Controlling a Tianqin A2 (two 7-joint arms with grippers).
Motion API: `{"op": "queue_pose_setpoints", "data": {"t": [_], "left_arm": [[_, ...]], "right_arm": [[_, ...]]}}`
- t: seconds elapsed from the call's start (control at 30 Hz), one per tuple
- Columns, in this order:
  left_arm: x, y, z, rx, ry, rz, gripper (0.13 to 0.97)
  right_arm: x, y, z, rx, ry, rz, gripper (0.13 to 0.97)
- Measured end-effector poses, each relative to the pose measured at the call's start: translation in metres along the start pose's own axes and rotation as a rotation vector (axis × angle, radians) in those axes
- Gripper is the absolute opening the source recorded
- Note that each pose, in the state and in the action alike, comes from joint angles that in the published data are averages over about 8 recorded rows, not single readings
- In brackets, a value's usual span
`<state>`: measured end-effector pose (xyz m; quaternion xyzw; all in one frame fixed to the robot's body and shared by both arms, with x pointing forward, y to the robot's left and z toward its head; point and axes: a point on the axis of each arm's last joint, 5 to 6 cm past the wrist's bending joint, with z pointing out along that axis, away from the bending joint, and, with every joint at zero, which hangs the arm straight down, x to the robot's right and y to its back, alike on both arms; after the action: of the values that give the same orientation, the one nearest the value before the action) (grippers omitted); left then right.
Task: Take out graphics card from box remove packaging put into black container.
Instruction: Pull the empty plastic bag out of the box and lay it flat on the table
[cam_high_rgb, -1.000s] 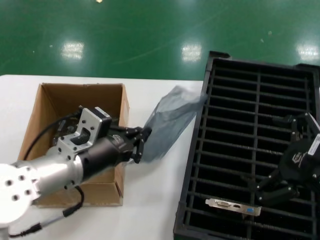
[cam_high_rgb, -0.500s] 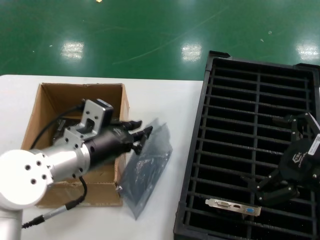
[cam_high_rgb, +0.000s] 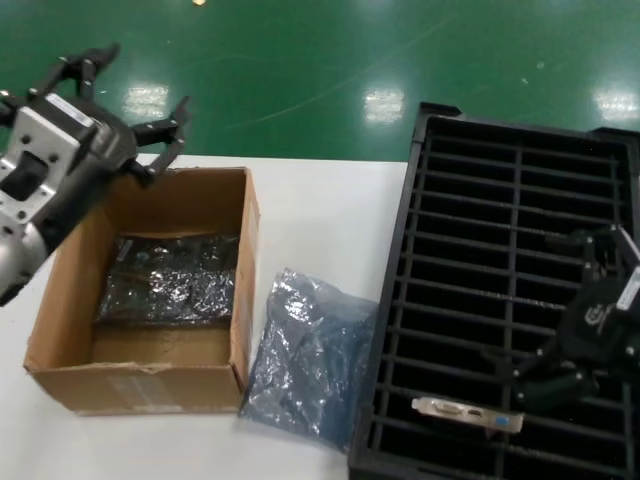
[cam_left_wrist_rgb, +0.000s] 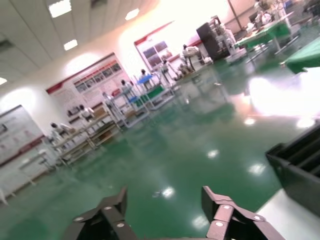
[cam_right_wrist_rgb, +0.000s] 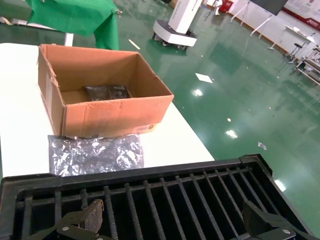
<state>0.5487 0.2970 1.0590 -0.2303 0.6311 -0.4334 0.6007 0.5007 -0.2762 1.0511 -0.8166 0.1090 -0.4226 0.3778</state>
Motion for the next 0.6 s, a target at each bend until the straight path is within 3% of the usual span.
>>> {"op": "queue_pose_setpoints", "data": {"t": [0.07, 0.2, 0.33, 0.6], "left_arm": [[-0.0002, 0.0008, -0.002, 0.008, -0.013, 0.016, 0.511], [0.006, 0.0056, 0.0, 0.02, 0.007, -0.015, 0.619], [0.0124, 0.0117, 0.0, 0.036, 0.017, -0.037, 0.619], [0.0265, 0.0259, -0.001, 0.068, 0.024, -0.083, 0.8]], "right_arm": [[0.0, 0.001, 0.001, 0.01, 0.001, 0.005, 0.966], [-0.002, 0.004, 0.005, 0.043, 0.005, 0.023, 0.966], [-0.004, 0.008, 0.01, 0.085, 0.014, 0.046, 0.966], [-0.01, 0.019, 0.021, 0.17, 0.049, 0.107, 0.966]]}}
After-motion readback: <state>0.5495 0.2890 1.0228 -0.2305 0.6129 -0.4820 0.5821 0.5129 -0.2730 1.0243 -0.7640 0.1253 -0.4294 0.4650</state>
